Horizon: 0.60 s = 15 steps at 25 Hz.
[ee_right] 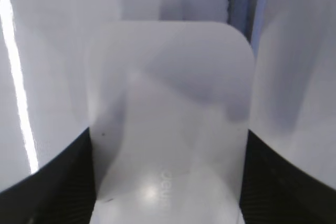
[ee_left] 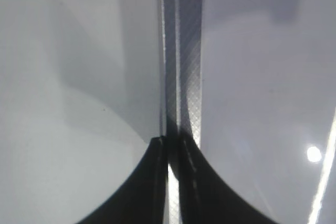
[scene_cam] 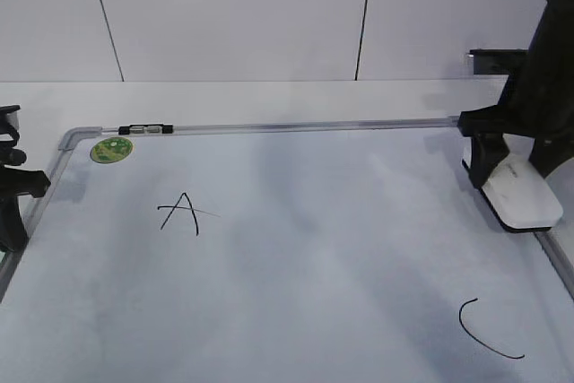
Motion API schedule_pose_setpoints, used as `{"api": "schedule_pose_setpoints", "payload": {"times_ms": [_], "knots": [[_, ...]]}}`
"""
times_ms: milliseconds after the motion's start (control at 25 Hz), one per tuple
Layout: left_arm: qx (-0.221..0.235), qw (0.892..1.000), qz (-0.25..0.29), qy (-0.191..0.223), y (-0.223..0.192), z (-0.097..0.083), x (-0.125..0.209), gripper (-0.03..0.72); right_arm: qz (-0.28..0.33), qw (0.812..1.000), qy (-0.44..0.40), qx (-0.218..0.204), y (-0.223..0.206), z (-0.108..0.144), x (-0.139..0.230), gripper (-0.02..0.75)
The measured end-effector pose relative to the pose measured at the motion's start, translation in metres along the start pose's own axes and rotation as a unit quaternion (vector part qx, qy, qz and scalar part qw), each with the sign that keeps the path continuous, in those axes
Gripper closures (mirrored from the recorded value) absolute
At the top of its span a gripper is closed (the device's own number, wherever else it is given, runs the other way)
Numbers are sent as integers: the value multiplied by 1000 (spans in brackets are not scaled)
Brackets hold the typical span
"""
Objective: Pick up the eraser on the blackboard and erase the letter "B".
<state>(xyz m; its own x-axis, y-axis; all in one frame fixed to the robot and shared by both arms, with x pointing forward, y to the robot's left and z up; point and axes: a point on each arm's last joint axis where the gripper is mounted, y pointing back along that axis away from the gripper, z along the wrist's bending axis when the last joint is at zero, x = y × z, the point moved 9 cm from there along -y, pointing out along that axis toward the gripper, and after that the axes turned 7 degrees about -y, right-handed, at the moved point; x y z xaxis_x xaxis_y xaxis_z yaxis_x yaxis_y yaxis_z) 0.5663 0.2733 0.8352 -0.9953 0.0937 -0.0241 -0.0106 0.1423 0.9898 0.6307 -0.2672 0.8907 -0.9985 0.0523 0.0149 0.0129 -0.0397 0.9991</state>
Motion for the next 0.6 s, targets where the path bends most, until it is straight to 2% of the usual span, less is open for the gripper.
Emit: {"api": "schedule_pose_setpoints", "payload": {"times_ms": [600], "knots": [[0,1000,1,0,0,0,0,664,26,1000,0,4,-22,-1,0,224]]}}
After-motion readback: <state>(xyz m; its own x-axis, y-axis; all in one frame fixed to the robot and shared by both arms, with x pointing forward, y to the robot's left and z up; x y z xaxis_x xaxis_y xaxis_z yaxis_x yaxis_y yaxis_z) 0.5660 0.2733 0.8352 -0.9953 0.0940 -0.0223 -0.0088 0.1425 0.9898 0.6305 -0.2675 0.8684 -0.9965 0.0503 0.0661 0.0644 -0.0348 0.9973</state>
